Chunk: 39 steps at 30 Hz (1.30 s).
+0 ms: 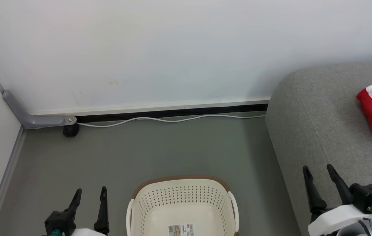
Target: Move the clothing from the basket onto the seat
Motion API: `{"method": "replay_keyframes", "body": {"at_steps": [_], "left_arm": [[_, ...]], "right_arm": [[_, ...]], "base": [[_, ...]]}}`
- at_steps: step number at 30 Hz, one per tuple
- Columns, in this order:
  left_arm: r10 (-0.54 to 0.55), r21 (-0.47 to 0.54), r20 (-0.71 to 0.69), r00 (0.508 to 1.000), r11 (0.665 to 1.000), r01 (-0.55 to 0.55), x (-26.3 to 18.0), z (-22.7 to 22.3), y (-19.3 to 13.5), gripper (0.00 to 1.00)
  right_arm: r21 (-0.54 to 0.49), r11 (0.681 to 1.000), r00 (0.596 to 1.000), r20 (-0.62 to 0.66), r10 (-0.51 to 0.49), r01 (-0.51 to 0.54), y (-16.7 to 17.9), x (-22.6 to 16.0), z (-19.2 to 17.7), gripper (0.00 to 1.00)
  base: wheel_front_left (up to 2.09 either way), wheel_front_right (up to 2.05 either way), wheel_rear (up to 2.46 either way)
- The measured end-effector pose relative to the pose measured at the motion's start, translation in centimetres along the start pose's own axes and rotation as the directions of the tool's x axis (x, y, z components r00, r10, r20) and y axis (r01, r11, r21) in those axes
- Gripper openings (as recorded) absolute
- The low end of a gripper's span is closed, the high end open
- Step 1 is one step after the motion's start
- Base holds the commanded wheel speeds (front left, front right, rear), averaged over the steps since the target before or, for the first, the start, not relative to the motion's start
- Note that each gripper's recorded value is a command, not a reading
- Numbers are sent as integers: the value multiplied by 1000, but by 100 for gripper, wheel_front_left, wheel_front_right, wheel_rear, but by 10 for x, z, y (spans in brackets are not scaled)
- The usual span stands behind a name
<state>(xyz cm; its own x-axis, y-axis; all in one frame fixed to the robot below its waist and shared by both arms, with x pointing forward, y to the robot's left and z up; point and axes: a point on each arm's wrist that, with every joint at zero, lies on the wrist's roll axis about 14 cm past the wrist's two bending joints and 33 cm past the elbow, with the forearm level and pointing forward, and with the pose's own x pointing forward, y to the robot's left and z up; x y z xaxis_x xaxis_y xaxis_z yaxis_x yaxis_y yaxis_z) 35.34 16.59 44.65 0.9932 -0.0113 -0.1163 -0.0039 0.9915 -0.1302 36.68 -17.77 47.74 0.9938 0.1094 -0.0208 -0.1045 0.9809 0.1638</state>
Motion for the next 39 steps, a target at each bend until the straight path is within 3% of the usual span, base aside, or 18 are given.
{"method": "replay_keyframes", "body": {"at_steps": [18, 19, 26, 39], "left_arm": [[-11, -42, -19, 1000, 999, 10, 0, -6, -5, 100], [-14, -62, -26, 1000, 998, 13, 0, -8, -6, 0], [5, -87, -134, 991, 996, -17, -16, -41, -4, 0], [33, -224, -157, 987, 972, -68, -16, -43, 2, 0]], "right_arm": [[6, 1000, 1000, -5, -8, 8, -1, -1, -2, 100], [6, 1000, 1000, -5, -8, 8, -1, -1, -2, 0], [54, 998, 994, -108, -27, 33, 2, -18, -37, 0], [183, 979, 991, -117, -68, 89, -5, -16, -37, 0]], "base": [[0, 0, 0], [0, 0, 0], [0, 0, 0], [0, 0, 0]]}}
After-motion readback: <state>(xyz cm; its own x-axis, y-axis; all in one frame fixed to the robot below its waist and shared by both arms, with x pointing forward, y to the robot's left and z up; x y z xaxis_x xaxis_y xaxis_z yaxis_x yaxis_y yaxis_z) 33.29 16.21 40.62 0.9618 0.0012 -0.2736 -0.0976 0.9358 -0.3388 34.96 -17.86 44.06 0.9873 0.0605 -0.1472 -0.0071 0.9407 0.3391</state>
